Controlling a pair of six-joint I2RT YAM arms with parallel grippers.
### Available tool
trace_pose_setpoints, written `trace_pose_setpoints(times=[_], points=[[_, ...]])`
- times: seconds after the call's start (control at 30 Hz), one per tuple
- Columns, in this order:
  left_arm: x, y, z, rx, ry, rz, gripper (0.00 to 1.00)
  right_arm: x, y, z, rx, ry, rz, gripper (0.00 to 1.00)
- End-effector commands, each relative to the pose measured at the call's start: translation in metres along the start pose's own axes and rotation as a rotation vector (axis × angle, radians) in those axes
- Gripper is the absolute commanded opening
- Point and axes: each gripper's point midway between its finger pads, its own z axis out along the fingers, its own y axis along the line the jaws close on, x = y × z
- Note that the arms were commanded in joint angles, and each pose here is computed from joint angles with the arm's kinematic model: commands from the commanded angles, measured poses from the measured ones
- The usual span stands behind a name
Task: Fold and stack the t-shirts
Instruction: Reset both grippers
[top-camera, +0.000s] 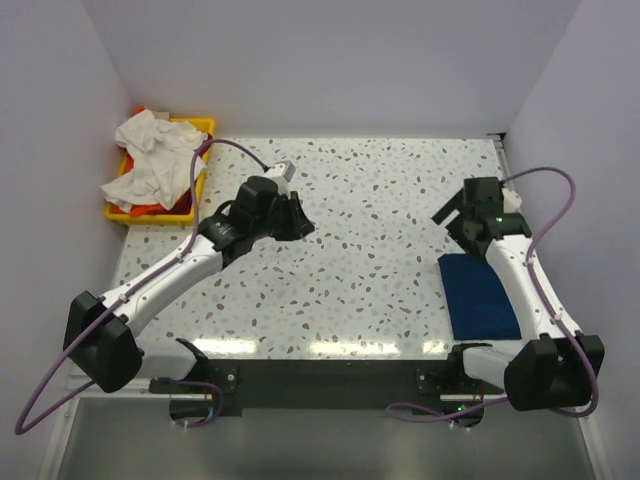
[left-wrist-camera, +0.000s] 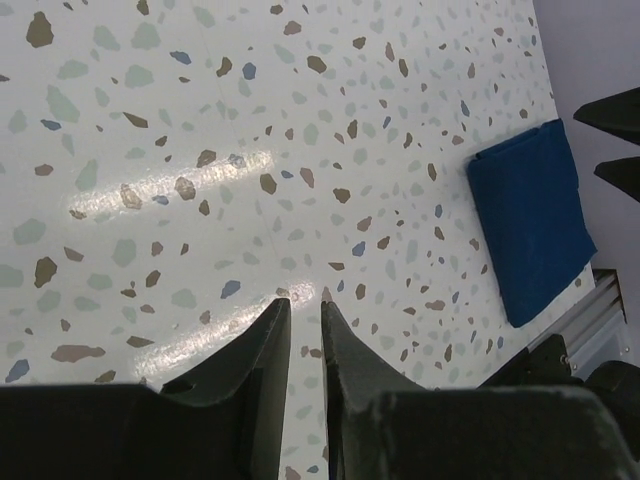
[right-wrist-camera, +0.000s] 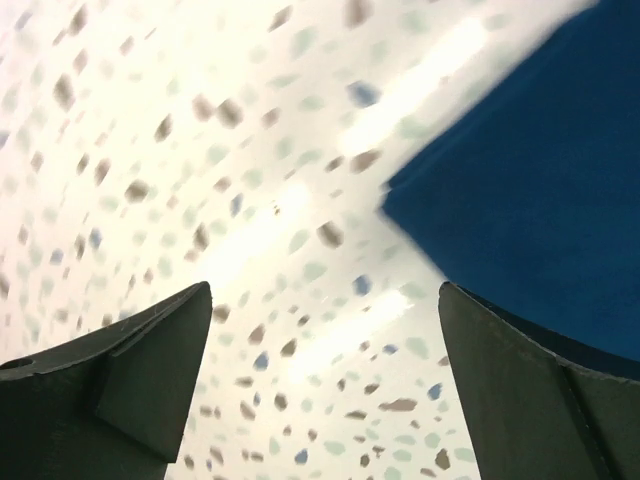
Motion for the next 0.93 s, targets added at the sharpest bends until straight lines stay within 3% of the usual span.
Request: trace_pose_setpoints(times=[0.0, 0.17, 0.33, 0.37, 0.53, 0.9], points=[[-0.026, -0.007, -0.019, 0.001, -0.097, 0.062, 0.24, 0.008, 0.042, -0.031, -0.111, -0.083, -0.097, 0.99], [-0.012, 0.014, -0.022, -0.067, -0.078, 0.103, 0.26, 0.071, 0.104, -0.065, -0.28, -0.108, -0.358, 0.99], [0.004, 0.04, -0.026, -0.154, -0.07, 0.136, 0.27, 0.143, 0.14, -0.08, -0.49, -0.01, -0.613, 0.99], [0.006, 0.044, -0.027, -0.171, -0.068, 0.139, 0.27, 0.165, 0.135, -0.077, -0.542, 0.066, -0.646, 0.99], [0.023, 0.061, -0.029, -0.206, -0.062, 0.138, 0.27, 0.171, 0.145, -0.096, -0.711, 0.067, -0.671, 0.99], [0.03, 0.073, -0.036, -0.234, -0.092, 0.112, 0.27, 0.157, 0.126, -0.092, -0.65, 0.005, -0.788, 0.99]])
